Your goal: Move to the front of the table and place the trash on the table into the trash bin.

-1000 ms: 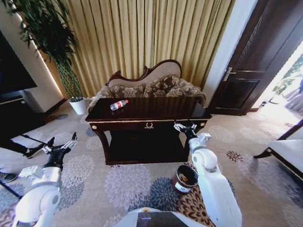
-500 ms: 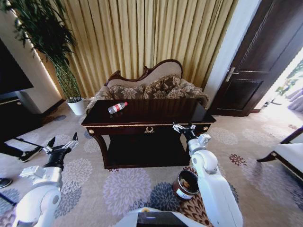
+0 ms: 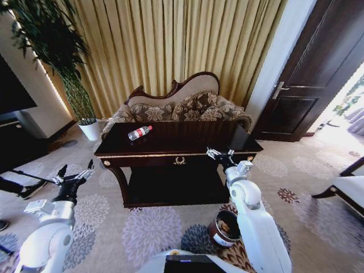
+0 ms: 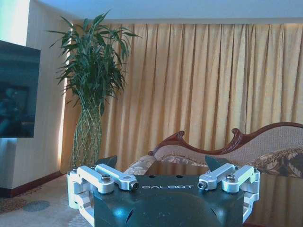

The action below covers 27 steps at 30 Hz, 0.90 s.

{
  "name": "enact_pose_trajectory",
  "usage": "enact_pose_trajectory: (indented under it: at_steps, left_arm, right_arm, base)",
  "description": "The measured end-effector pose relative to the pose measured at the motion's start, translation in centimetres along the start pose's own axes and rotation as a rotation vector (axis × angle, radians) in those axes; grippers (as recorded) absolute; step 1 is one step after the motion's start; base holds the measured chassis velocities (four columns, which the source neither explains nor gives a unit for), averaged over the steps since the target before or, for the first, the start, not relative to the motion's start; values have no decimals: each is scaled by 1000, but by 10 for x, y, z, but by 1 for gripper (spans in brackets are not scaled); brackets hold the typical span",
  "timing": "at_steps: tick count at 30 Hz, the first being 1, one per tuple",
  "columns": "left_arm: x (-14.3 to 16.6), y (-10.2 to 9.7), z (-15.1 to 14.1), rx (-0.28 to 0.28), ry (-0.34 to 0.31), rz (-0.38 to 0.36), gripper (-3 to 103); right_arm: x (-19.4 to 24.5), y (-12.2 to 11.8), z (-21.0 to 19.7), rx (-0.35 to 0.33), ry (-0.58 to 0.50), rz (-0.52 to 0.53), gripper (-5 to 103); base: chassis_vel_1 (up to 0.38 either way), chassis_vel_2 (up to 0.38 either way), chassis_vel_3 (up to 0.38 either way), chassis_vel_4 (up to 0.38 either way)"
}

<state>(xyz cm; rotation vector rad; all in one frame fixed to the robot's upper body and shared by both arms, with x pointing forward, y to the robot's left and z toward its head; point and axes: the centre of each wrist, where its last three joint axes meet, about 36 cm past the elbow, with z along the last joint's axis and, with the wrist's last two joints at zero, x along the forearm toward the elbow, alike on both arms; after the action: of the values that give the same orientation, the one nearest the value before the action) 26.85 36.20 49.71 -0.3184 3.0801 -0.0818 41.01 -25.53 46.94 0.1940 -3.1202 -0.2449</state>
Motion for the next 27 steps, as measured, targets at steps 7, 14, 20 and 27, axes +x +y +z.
enact_pose_trajectory:
  at_steps: [7, 14, 20, 27]
  left_arm:
    - [0, 0, 1, -1, 2, 4, 100]
    - [0, 0, 2, -1, 7, 3, 100]
    - [-1, 0, 3, -1, 9, 6, 100]
    - [-1, 1, 6, -8, 16, 0, 100]
  right_arm:
    - [-2, 4, -1, -2, 3, -11, 100]
    - [-3, 6, 0, -4, 8, -18, 100]
    - [-4, 8, 0, -5, 12, -22, 100]
    - [-6, 6, 3, -4, 18, -12, 100]
  base:
    - [-73, 70, 74, -77]
    - [-82, 55, 88, -64]
    - [-75, 74, 79, -77]
    - [-65, 74, 59, -77]
